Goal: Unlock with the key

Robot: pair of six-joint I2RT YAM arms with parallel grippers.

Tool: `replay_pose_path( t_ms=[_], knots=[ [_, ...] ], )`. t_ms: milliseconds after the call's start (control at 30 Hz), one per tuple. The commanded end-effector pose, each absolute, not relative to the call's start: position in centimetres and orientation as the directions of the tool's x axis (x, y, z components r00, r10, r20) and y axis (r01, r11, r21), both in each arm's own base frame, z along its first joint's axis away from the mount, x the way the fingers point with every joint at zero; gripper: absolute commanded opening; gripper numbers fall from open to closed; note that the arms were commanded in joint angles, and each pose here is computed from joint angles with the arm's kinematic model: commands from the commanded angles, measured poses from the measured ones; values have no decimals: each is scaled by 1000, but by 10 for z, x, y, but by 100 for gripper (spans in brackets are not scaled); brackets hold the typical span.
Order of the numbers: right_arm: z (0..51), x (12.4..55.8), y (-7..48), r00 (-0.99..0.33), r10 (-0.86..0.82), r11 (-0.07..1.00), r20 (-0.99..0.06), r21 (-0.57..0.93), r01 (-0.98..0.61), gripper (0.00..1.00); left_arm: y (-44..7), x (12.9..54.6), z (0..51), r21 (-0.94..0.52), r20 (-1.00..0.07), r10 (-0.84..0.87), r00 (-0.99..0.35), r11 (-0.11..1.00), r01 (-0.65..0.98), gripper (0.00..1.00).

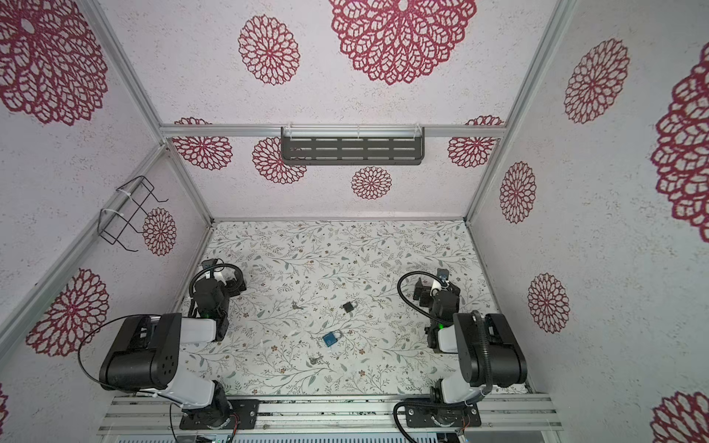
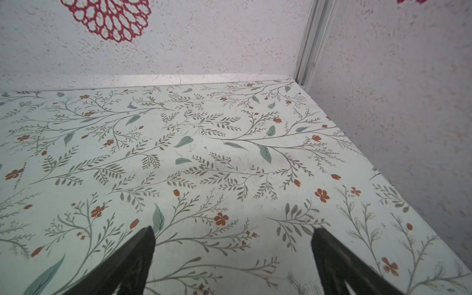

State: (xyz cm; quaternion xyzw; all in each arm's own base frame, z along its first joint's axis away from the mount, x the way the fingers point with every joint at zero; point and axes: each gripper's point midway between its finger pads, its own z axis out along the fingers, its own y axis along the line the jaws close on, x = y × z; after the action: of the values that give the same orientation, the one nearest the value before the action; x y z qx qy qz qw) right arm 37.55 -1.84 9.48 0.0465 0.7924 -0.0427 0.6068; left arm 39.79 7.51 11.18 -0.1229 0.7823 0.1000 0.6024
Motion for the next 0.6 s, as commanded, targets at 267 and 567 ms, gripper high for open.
replay_pose_path(
  t_ms=[267,567],
  knots=[
    [113,379,-20,-196,12,991,-981,-15,136,99,76,402,122,14,-974,-56,-219,952,-306,97],
    [112,379,-20,-196,9,991,-981,-18,136,99,76,402,122,15,-974,-56,-220,952,-306,97]
  ],
)
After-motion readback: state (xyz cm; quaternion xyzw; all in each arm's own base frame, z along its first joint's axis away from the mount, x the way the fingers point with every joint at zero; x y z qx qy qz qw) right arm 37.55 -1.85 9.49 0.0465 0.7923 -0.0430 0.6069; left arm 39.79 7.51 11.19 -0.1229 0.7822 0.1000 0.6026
